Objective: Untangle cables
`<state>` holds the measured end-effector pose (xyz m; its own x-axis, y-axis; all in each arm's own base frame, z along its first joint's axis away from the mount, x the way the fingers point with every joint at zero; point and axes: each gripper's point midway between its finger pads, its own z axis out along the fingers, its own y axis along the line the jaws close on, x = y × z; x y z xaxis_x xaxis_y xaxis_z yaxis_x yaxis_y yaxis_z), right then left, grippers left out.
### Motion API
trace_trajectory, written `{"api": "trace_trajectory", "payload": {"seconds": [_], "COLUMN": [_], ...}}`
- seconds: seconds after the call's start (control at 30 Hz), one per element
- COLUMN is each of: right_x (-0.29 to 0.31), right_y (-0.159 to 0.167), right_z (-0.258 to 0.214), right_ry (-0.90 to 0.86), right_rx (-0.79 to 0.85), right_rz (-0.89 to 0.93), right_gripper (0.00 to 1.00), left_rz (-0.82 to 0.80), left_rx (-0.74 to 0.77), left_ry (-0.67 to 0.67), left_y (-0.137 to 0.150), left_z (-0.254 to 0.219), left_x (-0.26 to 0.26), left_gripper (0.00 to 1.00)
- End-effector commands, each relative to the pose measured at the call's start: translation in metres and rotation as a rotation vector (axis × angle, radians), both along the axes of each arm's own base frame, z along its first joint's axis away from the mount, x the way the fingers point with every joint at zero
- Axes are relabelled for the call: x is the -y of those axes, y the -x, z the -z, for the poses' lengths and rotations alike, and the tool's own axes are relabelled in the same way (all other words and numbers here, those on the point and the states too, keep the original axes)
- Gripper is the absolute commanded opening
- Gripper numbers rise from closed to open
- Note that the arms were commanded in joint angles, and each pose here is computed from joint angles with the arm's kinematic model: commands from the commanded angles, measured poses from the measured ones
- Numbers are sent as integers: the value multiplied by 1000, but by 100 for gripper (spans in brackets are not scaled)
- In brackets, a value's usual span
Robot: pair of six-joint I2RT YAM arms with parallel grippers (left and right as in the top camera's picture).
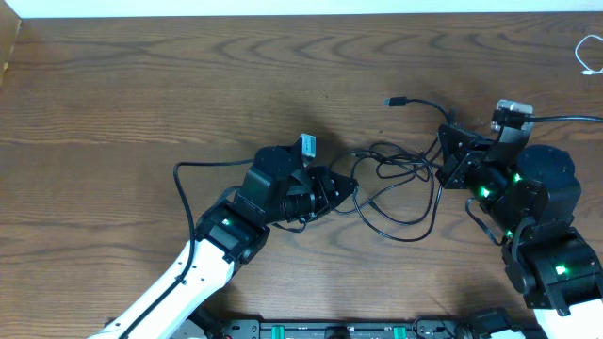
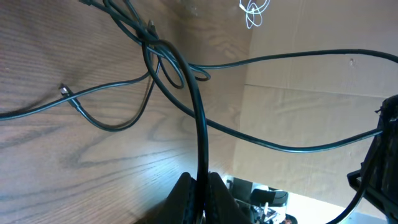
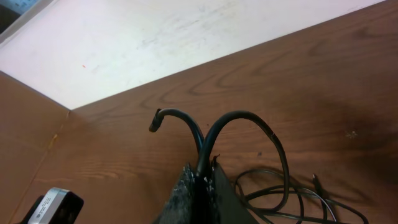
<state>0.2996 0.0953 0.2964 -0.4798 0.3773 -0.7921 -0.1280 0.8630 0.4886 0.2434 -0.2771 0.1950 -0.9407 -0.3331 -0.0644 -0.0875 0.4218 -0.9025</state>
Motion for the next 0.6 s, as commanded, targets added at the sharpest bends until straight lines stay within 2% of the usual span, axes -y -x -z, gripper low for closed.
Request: {"api": "trace_trajectory", "payload": {"seconds": [0.0,0.57], "right_x": [4,4], "right_y": [1,1], "right_z": [-16,-16], "right_ry": [6,5], "right_rx": [42,41], "right_rz": [8,8], "right_gripper": [1,2], "left_rz": [32,63], "left_rx": [30,100], "left_ry": [1,-11], "left_y": [3,2], "left_z": [-2,-5], "left_x": [1,2], "left_gripper": [7,7]}}
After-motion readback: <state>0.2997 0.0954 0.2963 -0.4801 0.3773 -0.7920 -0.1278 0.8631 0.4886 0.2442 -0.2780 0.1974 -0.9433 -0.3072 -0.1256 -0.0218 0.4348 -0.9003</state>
